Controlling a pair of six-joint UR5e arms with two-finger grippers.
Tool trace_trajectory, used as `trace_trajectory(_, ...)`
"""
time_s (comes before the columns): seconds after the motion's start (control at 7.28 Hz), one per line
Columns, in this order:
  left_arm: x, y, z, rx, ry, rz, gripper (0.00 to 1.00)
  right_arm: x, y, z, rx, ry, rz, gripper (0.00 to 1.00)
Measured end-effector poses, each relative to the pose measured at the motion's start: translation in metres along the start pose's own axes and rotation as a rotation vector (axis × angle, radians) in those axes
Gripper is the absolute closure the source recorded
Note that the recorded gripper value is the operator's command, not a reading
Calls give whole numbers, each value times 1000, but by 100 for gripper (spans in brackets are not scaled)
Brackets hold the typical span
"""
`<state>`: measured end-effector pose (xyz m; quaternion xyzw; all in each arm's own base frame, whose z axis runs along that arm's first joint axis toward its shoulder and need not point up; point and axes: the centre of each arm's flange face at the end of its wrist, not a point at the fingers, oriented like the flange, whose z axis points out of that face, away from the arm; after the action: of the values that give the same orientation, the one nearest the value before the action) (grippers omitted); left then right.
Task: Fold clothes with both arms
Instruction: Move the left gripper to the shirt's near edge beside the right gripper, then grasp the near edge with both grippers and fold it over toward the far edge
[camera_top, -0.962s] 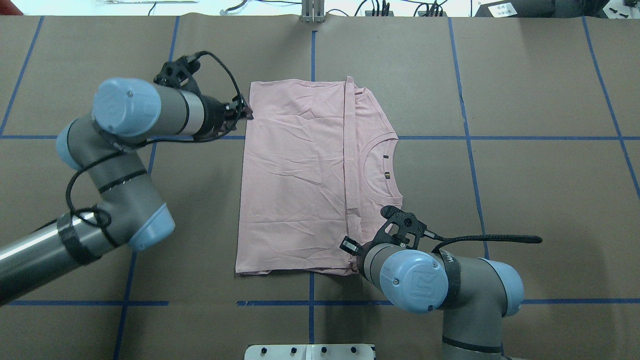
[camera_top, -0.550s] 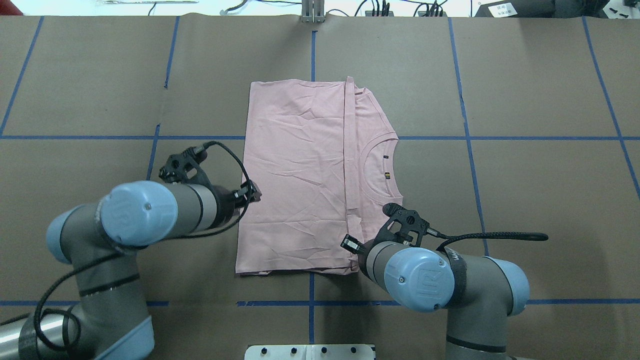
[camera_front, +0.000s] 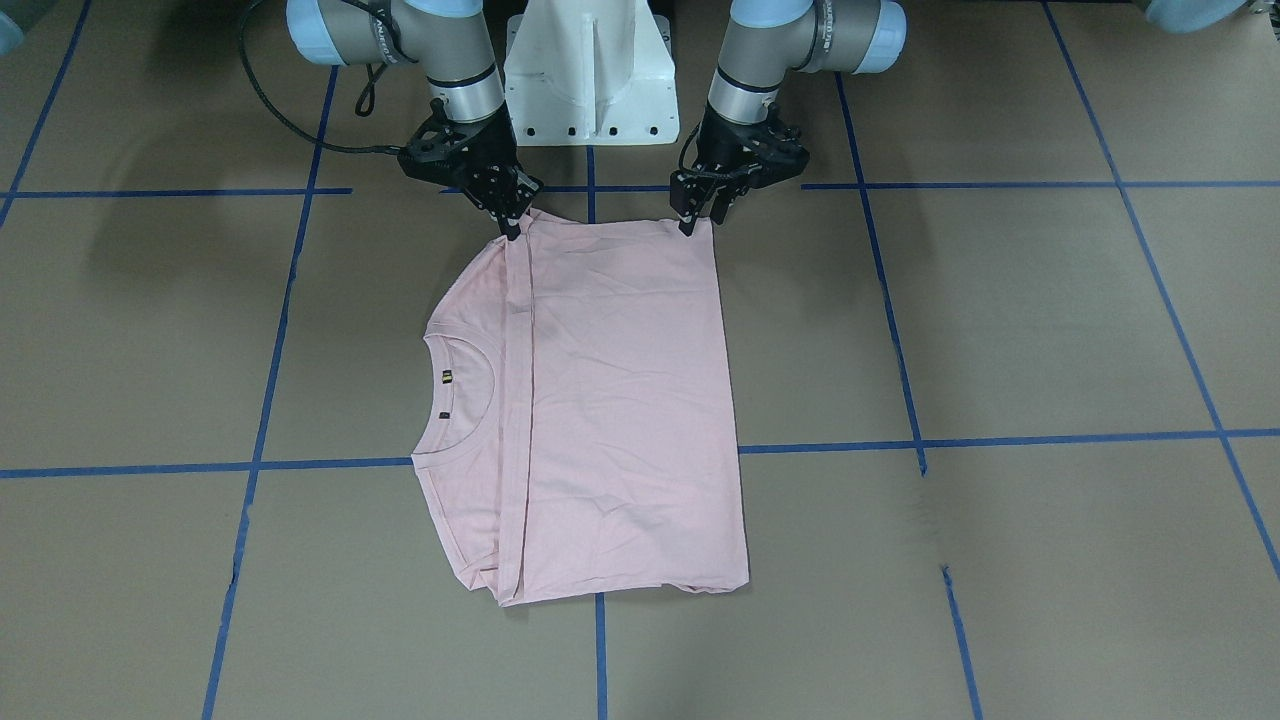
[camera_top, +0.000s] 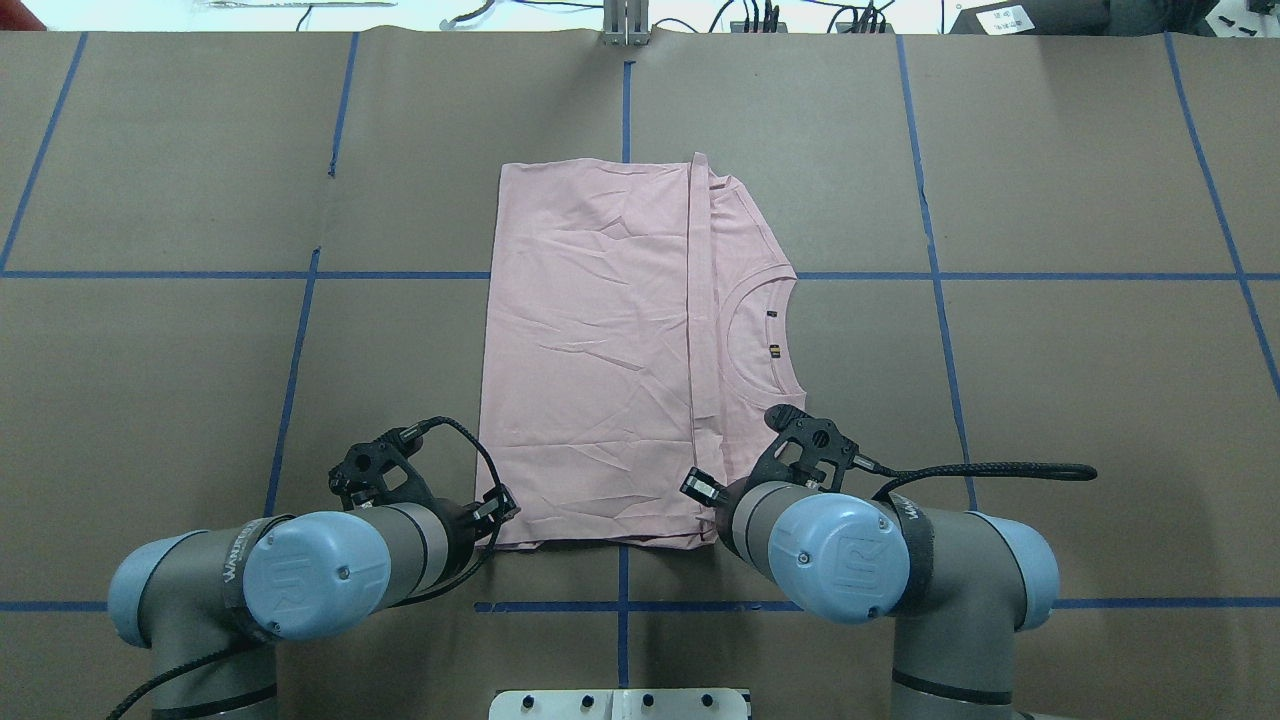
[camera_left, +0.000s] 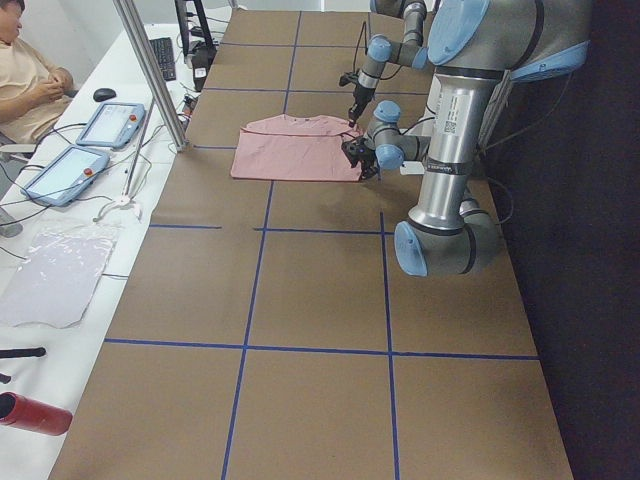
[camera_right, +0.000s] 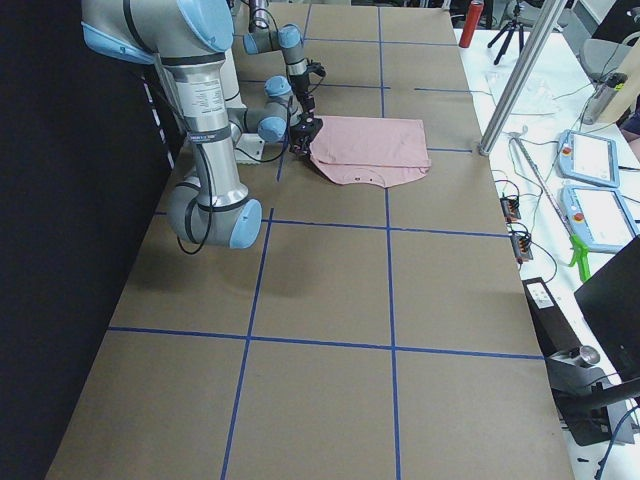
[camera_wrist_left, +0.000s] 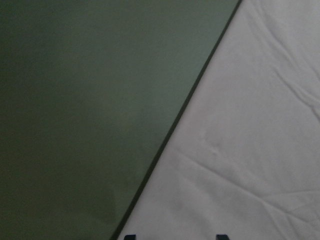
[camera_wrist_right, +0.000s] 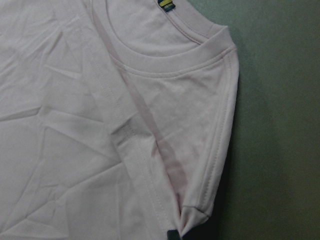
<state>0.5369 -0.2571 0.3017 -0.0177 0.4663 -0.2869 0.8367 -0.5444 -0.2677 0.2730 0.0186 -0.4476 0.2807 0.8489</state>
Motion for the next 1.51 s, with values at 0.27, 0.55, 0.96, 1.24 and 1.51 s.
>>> trace_trajectory(0.27, -3, 4, 2, -1, -10, 3, 49, 0, 0, 0, -1, -1, -1, 100)
trace_trajectory(0.55, -5, 6, 5, -1, -17, -1, 89, 0, 0, 0, -1, -2, -2, 100)
trace_trajectory(0.96, -6, 6, 6, -1, -21, -21, 100, -1, -1, -1, 0, -3, -3, 100)
trace_trajectory(1.24, 2, 7, -12, -16, 10, -25, 100, -2, -2, -5, -1, -11, -2, 100)
trace_trajectory(1.51, 22, 12, -86, -45, 50, -59, 100, 14, -11, -37, -14, -41, 1, 100)
